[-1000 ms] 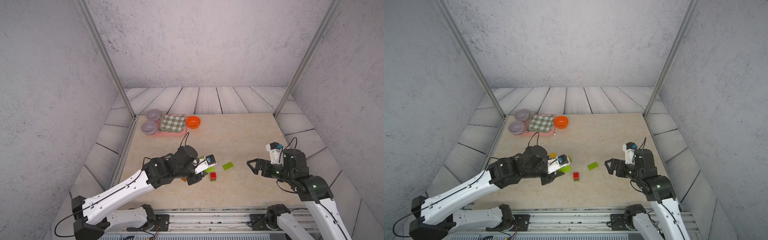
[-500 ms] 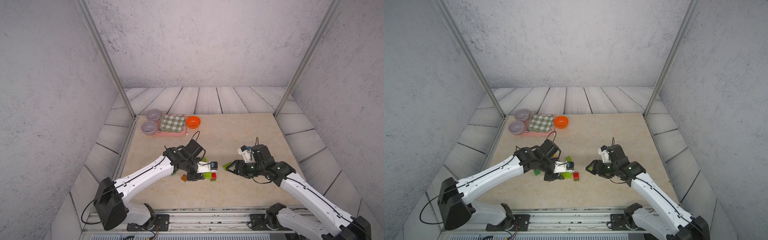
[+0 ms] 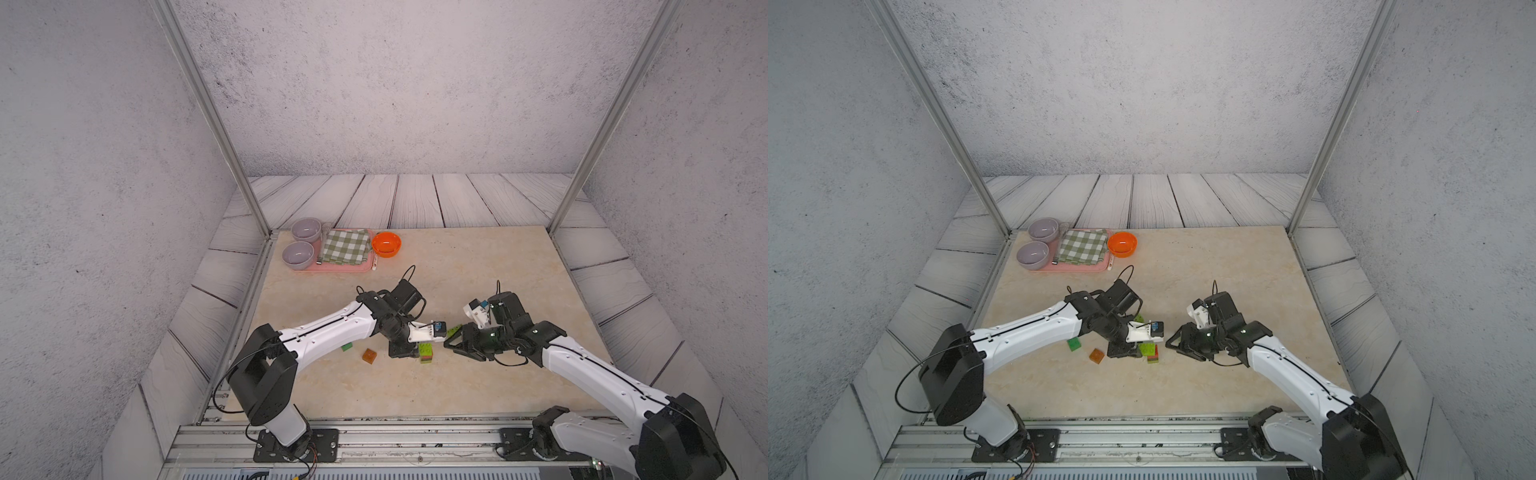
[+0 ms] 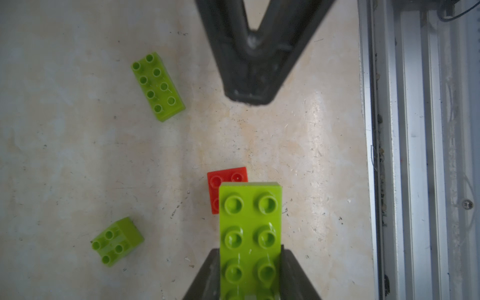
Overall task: Assemble the letter r with lego
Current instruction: Assemble the lego brick with the lego brick.
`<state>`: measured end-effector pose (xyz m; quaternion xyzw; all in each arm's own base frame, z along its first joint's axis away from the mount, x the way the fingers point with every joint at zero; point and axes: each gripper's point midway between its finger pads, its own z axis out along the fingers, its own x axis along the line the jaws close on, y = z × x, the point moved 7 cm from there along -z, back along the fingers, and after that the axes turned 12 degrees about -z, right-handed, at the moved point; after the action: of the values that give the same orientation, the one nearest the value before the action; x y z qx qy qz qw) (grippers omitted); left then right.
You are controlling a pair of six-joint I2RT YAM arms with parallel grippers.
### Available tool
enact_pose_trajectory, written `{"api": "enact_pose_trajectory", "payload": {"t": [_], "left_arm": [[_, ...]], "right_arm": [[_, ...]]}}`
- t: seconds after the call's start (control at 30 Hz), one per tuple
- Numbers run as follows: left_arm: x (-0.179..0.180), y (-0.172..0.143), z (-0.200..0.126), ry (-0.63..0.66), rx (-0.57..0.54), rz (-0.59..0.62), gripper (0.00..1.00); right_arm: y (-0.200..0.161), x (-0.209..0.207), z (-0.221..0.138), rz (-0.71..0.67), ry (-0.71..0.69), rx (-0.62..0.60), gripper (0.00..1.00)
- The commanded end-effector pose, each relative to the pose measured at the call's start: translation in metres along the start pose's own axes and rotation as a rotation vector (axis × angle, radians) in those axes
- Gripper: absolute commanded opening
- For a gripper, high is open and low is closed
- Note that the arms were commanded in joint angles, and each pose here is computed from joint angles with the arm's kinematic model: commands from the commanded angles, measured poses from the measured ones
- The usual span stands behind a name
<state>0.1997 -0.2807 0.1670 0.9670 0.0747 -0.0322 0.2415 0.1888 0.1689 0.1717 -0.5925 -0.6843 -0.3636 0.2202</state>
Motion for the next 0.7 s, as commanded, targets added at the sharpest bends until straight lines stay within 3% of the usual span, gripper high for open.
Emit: {"api": "enact_pose_trajectory", "payload": {"t": [0.0, 0.33, 0.43, 0.57, 0.67], "left_arm": [[0.006, 0.007, -0.002, 0.015, -0.012, -0.046, 0.00], [0.007, 0.003, 0.009, -0.013, 0.034, -0.178, 0.00], [0.007, 0.001, 0.012, -0.016, 0.041, -0.198, 0.00], [0.006, -0.002, 0.015, -0.010, 0.029, -0.217, 0.00], [0.008, -0.003, 0.017, 0.001, 0.033, -0.226, 0.00]], "right_arm": [[0.001, -0.003, 0.005, 0.019, 0.029, 0.012, 0.43], [0.011, -0.005, 0.024, 0.019, 0.115, 0.041, 0.22], [0.010, -0.008, 0.025, 0.013, 0.096, 0.049, 0.22], [0.008, -0.012, 0.028, 0.011, 0.076, 0.062, 0.32], [0.008, -0.016, 0.032, 0.013, 0.078, 0.069, 0.48]]}}
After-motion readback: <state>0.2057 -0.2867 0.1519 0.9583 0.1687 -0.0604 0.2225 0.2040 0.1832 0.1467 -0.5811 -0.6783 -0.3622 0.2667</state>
